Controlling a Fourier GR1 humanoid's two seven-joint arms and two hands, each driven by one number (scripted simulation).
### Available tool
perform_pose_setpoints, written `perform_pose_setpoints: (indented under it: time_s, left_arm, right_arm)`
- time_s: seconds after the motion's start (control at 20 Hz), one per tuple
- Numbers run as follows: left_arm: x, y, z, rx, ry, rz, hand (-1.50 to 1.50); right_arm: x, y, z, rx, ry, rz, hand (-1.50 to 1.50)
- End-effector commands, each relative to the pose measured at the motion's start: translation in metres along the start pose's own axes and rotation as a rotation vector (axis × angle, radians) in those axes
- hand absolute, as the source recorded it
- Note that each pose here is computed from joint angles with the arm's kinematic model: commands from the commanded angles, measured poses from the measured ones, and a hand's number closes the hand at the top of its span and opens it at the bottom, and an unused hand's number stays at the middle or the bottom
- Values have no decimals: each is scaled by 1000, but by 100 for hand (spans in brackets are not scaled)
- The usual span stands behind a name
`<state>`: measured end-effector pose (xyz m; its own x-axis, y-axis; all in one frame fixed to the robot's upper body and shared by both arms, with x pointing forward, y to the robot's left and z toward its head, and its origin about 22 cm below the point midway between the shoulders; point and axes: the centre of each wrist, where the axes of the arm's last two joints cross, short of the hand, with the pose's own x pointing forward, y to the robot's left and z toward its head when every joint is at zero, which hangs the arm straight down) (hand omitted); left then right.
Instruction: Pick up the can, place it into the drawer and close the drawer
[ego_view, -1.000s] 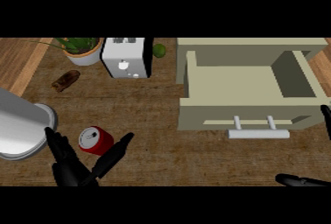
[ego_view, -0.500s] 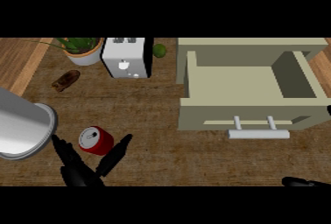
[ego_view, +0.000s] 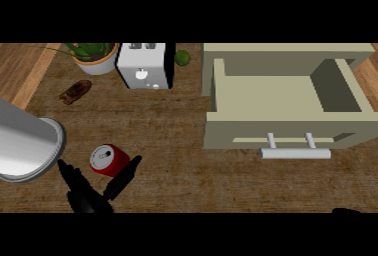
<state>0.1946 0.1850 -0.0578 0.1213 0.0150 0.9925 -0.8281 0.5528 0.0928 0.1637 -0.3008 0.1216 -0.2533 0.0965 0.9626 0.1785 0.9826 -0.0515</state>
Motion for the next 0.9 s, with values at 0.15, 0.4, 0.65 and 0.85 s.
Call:
perform_pose_setpoints:
  time_s: [0.15, 0.4, 0.65, 0.85]
  left_arm:
    - [-41, 17, -23, 44, 29, 47, -150]
    - [-63, 5, -31, 39, 7, 42, -150]
    - [-79, 9, -40, 6, 37, 63, -150]
    - [-85, 11, -45, -31, -5, 45, -150]
  right_arm:
    - [-1, 1, 11, 5, -13, 21, -150]
    - [-3, -8, -8, 8, -7, 1, -150]
    - [15, -8, -13, 0, -12, -12, -150]
    - [11, -9, 2, 11, -3, 6, -150]
